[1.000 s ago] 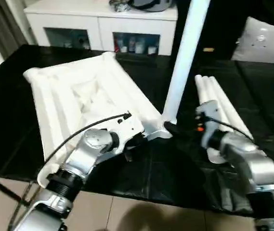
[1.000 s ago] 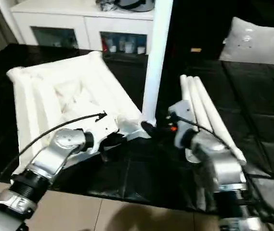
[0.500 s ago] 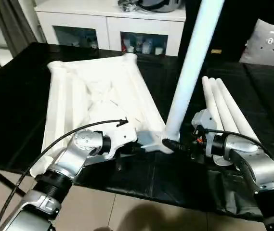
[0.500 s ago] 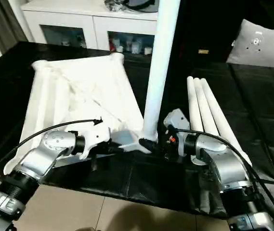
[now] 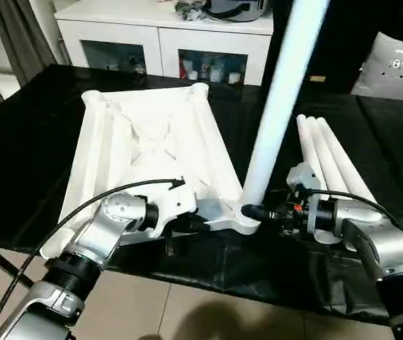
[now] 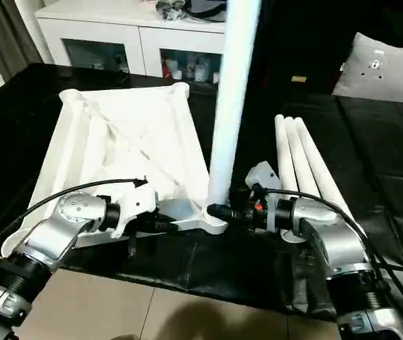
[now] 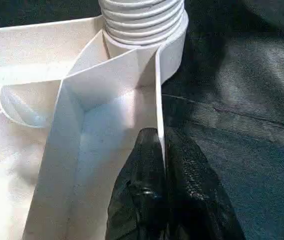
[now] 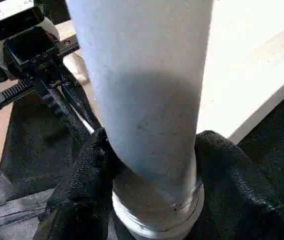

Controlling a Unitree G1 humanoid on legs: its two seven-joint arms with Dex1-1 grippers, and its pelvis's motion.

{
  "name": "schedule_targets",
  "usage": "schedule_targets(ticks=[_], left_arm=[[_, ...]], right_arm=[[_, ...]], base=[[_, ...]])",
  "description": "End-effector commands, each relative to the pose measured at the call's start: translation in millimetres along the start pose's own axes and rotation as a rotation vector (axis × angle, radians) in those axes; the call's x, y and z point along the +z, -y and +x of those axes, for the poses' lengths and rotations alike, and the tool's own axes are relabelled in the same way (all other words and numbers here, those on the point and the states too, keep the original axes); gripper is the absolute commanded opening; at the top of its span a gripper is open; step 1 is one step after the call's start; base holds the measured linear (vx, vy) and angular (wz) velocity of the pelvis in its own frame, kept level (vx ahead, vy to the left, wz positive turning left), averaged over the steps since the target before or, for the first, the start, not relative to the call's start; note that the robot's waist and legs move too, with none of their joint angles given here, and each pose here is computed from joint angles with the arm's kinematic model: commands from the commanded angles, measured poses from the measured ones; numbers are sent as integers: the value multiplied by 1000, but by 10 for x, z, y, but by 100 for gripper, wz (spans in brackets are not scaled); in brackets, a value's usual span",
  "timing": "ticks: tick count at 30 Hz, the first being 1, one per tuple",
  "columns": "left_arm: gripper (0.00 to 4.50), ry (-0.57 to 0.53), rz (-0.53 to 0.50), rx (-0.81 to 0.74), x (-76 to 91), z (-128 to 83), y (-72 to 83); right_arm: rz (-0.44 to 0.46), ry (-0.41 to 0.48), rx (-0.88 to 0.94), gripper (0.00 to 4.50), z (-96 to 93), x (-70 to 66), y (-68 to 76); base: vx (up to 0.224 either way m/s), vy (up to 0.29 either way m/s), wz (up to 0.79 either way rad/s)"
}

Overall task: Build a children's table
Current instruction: Rotate leg to tighten

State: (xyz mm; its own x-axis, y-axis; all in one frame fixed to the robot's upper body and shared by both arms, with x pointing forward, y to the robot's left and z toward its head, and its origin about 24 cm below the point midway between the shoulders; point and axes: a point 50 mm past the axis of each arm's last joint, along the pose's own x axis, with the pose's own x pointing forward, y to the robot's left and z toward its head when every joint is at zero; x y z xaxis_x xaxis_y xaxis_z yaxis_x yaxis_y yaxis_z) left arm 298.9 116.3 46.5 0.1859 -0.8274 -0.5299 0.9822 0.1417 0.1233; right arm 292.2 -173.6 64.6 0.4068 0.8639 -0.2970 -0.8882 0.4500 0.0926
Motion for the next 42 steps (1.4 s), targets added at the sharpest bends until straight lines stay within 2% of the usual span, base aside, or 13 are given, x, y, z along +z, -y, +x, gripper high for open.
schedule_targets(ticks=[1, 5, 9, 10, 13, 17, 25, 33, 36, 40, 42], left_arm=[[0, -24, -13, -54, -53, 67, 97], [0, -23, -21, -60, -58, 70, 110], [0, -21, -23, -62, -55, 77, 115], [0, -21, -23, -62, -53, 79, 116], [0, -20, -24, -64, -49, 81, 119], [0, -20, -25, -65, -49, 84, 125], [0, -26, -25, -65, -58, 77, 124], [0, -30, -23, -67, -63, 78, 125], [0, -31, -22, -67, -61, 80, 124], [0, -30, -22, -69, -60, 84, 127], [0, -30, -23, -70, -60, 84, 128]], right_arm=[[53, -25, 85, 219, 94, -129, -135], [57, -32, 95, 205, 101, -169, -172], [24, -40, 65, 205, 111, -162, -169], [52, -27, 71, 258, 111, -156, -165], [76, 2, 57, 273, 109, -126, -142], [46, 7, 54, 312, 110, -98, -150], [27, -19, 58, 315, 153, -118, -155], [43, -28, -17, 315, 193, -140, -73], [97, 5, -5, 350, 202, -114, -64], [58, -2, -14, 388, 201, -101, -61], [53, 5, -29, 388, 206, -94, -43]], base=[[0, 0, 0], [0, 0, 0], [0, 0, 0], [0, 0, 0], [0, 0, 0], [0, 0, 0], [0, 0, 0], [0, 0, 0], [0, 0, 0], [0, 0, 0], [0, 0, 0]])
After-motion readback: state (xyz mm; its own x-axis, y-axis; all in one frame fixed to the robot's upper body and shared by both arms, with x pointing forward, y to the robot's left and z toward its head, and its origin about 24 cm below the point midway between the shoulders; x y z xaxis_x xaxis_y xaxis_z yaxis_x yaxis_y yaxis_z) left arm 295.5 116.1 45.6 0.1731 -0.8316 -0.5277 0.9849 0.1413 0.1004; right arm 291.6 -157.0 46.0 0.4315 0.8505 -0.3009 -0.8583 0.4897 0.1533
